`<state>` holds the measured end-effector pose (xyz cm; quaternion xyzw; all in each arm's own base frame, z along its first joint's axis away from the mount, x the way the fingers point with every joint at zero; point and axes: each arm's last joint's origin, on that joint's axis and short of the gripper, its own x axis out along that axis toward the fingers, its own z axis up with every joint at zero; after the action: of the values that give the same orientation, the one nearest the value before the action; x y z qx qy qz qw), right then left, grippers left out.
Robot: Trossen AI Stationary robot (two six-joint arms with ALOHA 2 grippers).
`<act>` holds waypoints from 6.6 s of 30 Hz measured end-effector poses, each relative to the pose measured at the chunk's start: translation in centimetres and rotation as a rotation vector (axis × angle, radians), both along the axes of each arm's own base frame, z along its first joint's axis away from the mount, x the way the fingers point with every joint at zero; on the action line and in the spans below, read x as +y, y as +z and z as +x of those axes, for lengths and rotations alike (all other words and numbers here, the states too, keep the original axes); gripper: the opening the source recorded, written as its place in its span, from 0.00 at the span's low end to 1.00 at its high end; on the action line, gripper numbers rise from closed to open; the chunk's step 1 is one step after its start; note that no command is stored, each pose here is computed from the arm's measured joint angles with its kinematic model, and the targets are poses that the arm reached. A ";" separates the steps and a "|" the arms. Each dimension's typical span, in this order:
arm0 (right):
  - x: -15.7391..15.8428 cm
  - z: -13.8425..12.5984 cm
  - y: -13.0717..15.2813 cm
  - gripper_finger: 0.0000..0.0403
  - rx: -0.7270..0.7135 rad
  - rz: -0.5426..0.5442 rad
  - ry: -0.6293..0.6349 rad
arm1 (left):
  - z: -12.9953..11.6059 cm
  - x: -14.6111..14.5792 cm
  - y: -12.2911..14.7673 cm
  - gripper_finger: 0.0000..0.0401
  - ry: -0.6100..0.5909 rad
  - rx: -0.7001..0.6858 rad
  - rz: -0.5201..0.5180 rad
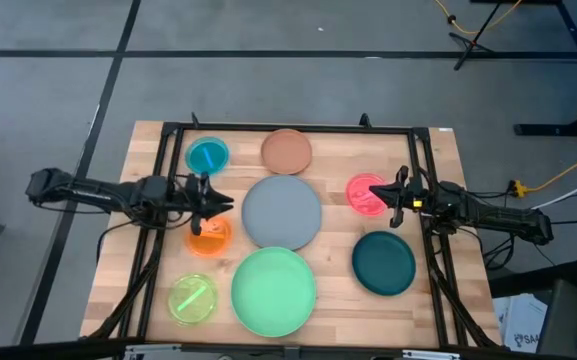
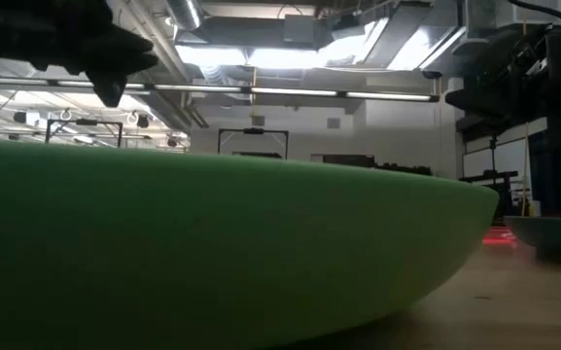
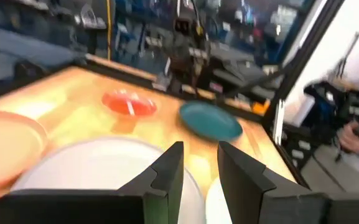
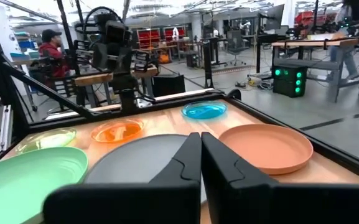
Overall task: Stack plastic plates
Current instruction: Stack the green plate on top of the gray plate, then stack the dark green plate on top of the green plate
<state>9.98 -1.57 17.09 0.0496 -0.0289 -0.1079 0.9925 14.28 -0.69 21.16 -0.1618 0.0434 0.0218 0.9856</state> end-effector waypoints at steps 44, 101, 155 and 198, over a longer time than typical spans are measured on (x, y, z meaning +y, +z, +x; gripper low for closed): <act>0.9 0.1 0.0 0.00 0.005 -0.023 0.317 | 8.9 -7.8 -1.6 0.46 -0.018 0.733 -0.349; 0.6 0.1 -0.5 0.00 0.055 -0.036 0.194 | 14.9 -5.6 0.8 0.02 -0.098 0.706 -0.204; 0.2 0.1 -0.5 0.00 0.048 0.013 0.079 | 13.2 10.6 -1.9 0.05 0.225 0.774 -0.037; -0.5 5.3 4.9 0.47 0.392 0.104 0.065 | 10.2 -1.6 -1.3 0.30 -0.031 0.000 0.372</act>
<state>15.32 -2.07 22.01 0.0796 0.1720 -0.0848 0.9782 24.44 -2.31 19.91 0.0240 0.0412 0.0144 0.9988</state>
